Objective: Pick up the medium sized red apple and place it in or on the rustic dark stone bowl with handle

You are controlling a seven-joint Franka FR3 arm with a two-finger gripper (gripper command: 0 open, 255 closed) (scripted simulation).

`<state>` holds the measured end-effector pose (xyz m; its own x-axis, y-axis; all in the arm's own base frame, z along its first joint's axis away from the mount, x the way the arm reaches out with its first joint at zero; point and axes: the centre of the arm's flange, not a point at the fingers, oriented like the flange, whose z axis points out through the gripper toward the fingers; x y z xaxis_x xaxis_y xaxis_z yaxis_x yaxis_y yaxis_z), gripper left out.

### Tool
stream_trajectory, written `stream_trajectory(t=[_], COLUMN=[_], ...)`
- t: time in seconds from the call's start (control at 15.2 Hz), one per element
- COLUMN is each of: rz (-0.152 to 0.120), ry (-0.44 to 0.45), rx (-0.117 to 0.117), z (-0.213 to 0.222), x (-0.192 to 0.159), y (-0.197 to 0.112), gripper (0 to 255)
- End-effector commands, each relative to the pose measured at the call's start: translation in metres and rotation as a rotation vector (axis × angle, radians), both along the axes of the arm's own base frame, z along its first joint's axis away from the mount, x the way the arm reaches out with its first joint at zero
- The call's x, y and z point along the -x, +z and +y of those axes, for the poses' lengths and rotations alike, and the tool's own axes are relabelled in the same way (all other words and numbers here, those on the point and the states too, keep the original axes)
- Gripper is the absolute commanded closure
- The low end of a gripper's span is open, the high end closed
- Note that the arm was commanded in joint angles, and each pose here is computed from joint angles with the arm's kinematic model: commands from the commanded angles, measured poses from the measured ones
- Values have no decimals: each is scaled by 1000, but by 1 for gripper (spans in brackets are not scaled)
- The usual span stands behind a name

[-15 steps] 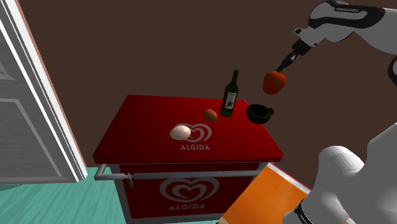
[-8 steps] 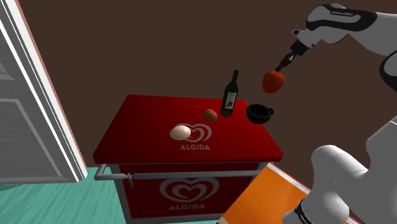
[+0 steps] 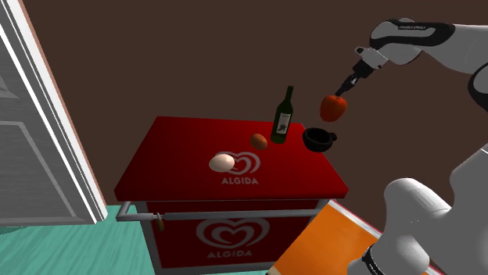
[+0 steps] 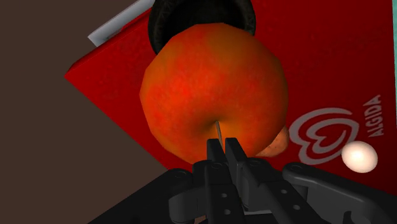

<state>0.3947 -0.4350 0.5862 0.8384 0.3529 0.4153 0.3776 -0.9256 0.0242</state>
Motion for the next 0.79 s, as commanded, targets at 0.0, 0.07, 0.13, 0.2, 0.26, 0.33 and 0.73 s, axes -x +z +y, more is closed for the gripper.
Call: stream_trajectory(t=[0.0, 0.07, 0.13, 0.2, 0.26, 0.33, 0.73], rz=[0, 0, 0, 0, 0, 0, 0], ry=[0, 0, 0, 0, 0, 0, 0], rx=[0, 0, 0, 0, 0, 0, 0], z=[0, 0, 0, 0, 0, 0, 0], x=[0, 0, 0, 0, 0, 0, 0], y=[-11, -16, -21, -27, -32, -37, -69], gripper=[255, 255, 255, 255, 255, 255, 255])
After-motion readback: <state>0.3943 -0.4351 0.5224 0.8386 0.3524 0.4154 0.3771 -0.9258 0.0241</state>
